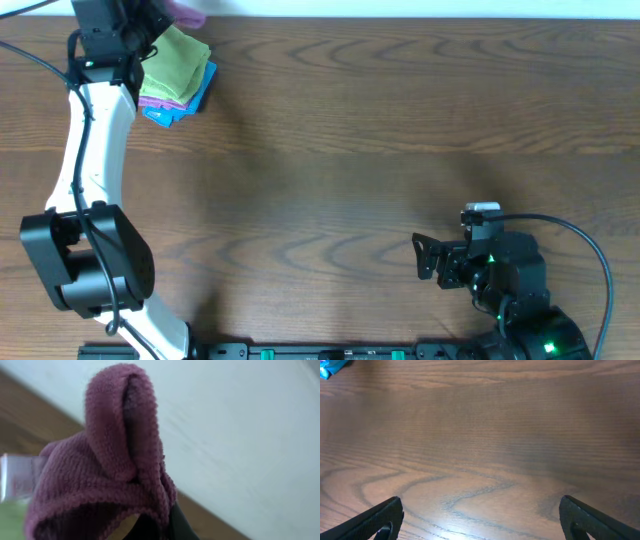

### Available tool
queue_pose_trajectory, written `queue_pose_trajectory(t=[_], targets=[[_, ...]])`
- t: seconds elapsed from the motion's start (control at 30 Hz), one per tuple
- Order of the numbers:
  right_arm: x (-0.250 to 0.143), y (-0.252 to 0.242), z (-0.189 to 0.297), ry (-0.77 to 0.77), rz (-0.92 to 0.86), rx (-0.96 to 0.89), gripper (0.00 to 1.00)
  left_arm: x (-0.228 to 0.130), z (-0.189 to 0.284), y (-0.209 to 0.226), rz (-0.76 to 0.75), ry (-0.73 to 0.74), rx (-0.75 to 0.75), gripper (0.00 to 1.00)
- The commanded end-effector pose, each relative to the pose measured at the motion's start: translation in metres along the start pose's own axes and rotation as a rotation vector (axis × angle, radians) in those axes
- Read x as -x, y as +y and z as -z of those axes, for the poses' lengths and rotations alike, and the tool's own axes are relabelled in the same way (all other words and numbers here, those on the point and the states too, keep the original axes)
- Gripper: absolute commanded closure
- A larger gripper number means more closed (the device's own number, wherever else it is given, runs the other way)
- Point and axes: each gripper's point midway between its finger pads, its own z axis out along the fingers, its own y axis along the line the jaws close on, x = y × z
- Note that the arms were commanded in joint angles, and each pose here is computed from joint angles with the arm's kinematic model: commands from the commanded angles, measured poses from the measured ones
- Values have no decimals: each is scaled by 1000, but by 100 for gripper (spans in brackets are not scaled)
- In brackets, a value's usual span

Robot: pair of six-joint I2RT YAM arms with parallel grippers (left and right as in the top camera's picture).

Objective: Fold the cloth
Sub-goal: 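Carry the folded purple cloth with the left gripper to the cloth stack, then lower the purple cloth onto the stack and open the left gripper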

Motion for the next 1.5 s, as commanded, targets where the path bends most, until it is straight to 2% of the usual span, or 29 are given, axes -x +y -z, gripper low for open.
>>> queue_pose_trajectory(t=[0.0,0.27,0.57,0.67,0.8,0.9,0.97,1.0,1.07,1.23,1.47], targets=[[0,-2,0,-3,-17,-5,1,10,-2,11,-72,-36,62,94],[0,-2,0,-2,-17,-5,1,-27,-27,46,-56,73,152,94],[0,-2,0,-3,-17,-6,1,-49,-16,88,-50,152,344,94],[0,-2,0,-3,-17,-5,1,-54,-11,99,-54,173,398,82],[0,-2,0,-3,-17,-6,1,-59,-6,109,-56,193,447,71],[0,-2,0,-3,-17,-5,1,-62,-2,116,-54,209,475,55],[0,-2,0,-3,-17,-5,1,-63,0,120,-60,221,486,49],[0,-2,0,-3,-17,-6,1,-63,1,122,-68,228,490,44],[0,-2,0,-3,-17,-6,1,-64,3,126,-78,238,497,26],[0,-2,0,-2,-17,-5,1,-65,9,134,-83,259,518,17],[0,-2,0,-3,-17,-5,1,-62,17,145,-66,272,546,12]])
